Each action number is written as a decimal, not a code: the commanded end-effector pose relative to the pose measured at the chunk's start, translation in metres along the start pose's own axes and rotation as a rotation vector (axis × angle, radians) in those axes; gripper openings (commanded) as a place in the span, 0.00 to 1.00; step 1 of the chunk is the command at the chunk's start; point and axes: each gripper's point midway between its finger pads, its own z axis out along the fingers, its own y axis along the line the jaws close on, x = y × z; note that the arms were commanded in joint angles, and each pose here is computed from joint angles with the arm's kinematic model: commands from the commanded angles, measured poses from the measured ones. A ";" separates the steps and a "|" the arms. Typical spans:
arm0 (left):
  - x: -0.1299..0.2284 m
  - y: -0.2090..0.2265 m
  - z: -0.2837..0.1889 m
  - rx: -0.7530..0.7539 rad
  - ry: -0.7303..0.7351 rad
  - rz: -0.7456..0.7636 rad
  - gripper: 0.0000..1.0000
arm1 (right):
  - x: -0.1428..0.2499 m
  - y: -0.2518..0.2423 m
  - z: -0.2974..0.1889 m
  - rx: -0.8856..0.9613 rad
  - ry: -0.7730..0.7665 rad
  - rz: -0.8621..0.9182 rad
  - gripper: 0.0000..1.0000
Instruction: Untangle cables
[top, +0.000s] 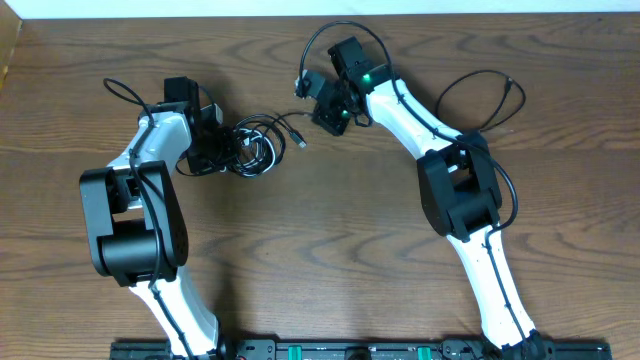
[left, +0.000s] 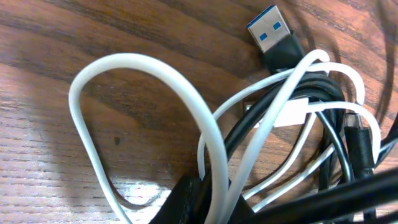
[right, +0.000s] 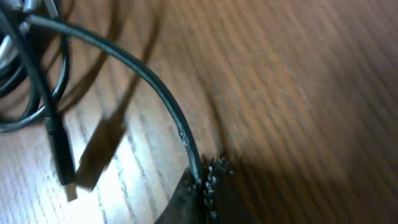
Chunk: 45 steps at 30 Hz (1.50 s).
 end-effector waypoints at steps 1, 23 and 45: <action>0.005 0.001 0.003 -0.012 0.013 0.008 0.13 | 0.008 -0.019 -0.006 0.112 0.039 0.188 0.01; 0.003 0.011 0.002 -0.071 0.000 0.001 0.13 | 0.150 -0.134 -0.097 0.235 0.228 0.476 0.01; -0.004 0.057 -0.008 -0.165 -0.026 -0.095 0.13 | 0.376 -0.222 -0.250 0.453 0.307 0.990 0.01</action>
